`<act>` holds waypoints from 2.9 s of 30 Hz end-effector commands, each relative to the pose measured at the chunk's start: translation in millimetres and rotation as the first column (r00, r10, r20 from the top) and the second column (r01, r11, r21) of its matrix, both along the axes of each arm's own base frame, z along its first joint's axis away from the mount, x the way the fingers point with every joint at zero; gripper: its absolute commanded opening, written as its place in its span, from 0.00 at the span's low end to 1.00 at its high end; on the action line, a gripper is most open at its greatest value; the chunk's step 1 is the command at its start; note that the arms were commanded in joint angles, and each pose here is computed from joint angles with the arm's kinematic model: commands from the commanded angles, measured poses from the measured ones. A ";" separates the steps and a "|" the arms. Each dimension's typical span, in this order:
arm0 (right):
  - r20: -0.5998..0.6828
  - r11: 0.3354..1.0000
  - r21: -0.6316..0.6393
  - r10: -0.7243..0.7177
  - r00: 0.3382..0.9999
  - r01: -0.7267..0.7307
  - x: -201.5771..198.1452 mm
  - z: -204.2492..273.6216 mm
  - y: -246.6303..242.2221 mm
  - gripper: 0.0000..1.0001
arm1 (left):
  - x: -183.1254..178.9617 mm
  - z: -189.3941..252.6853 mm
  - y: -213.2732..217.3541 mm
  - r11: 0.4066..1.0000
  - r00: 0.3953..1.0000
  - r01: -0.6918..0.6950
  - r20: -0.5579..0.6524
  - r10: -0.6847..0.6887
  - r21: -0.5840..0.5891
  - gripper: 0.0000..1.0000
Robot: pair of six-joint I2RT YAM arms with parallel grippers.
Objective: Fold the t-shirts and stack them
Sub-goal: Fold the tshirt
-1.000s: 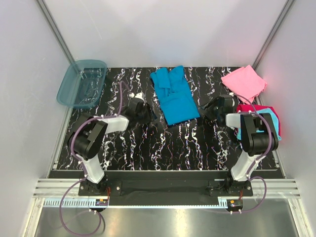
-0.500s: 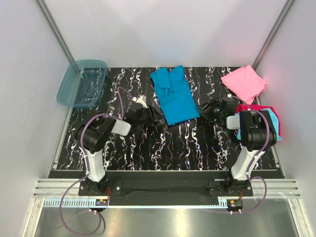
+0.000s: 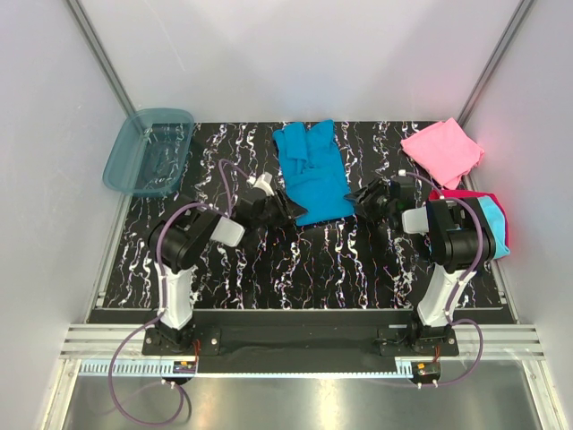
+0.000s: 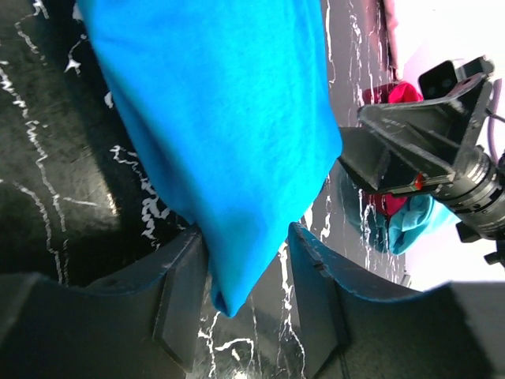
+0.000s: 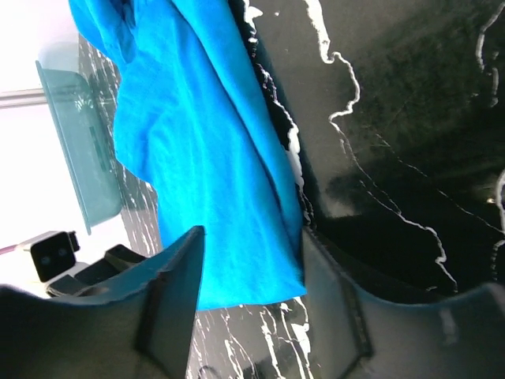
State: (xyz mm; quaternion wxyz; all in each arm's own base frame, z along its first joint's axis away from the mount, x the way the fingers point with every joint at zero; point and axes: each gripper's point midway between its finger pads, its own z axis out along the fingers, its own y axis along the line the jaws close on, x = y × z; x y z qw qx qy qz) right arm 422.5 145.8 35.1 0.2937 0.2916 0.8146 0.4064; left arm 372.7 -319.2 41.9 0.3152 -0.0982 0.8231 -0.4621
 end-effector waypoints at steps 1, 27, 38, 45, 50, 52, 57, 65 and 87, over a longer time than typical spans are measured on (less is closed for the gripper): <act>-0.094 0.998 -0.056 0.007 0.996 -0.012 -21.6 -23.4 -4.1 0.58 | 11.6 25.2 -13.9 0.998 0.996 0.020 0.093 -0.015 -0.061 0.47; -0.088 0.983 -0.167 0.060 0.994 -0.075 -149.5 -4.1 38.9 0.00 | -102.3 1.8 64.5 0.956 0.997 -0.071 -0.002 0.074 0.284 0.06; 0.005 0.979 -0.201 0.038 0.999 -0.036 -160.3 37.0 23.5 0.00 | -129.2 25.6 105.6 0.923 0.989 -0.149 0.068 0.134 0.354 0.06; 0.021 0.983 -0.182 0.032 0.999 -0.028 -158.4 48.4 24.6 0.00 | -121.3 64.9 97.6 0.927 0.985 -0.161 0.117 0.128 0.338 0.06; 0.120 0.988 -0.157 0.008 0.993 0.011 -128.1 94.3 32.9 0.00 | -92.0 87.8 77.2 0.916 0.983 -0.160 0.146 0.113 0.367 0.06; 0.148 0.986 -0.168 0.006 0.989 0.019 -113.8 107.5 35.8 0.00 | -76.3 110.4 65.6 0.921 0.976 -0.170 0.188 0.109 0.350 0.06; 0.241 0.983 -0.179 0.005 0.970 0.039 -70.0 155.6 48.3 0.00 | -51.4 129.7 58.6 0.898 0.971 -0.186 0.213 0.107 0.398 0.06; 0.294 0.985 -0.162 -0.007 0.956 0.057 -22.8 191.3 58.9 0.00 | 4.9 132.6 90.4 0.854 0.956 -0.271 0.226 0.186 0.444 0.06; 0.175 0.988 -0.129 -0.061 0.983 0.085 109.3 122.6 26.3 0.00 | 137.4 87.0 103.0 0.818 0.970 -0.242 0.157 0.187 0.521 0.11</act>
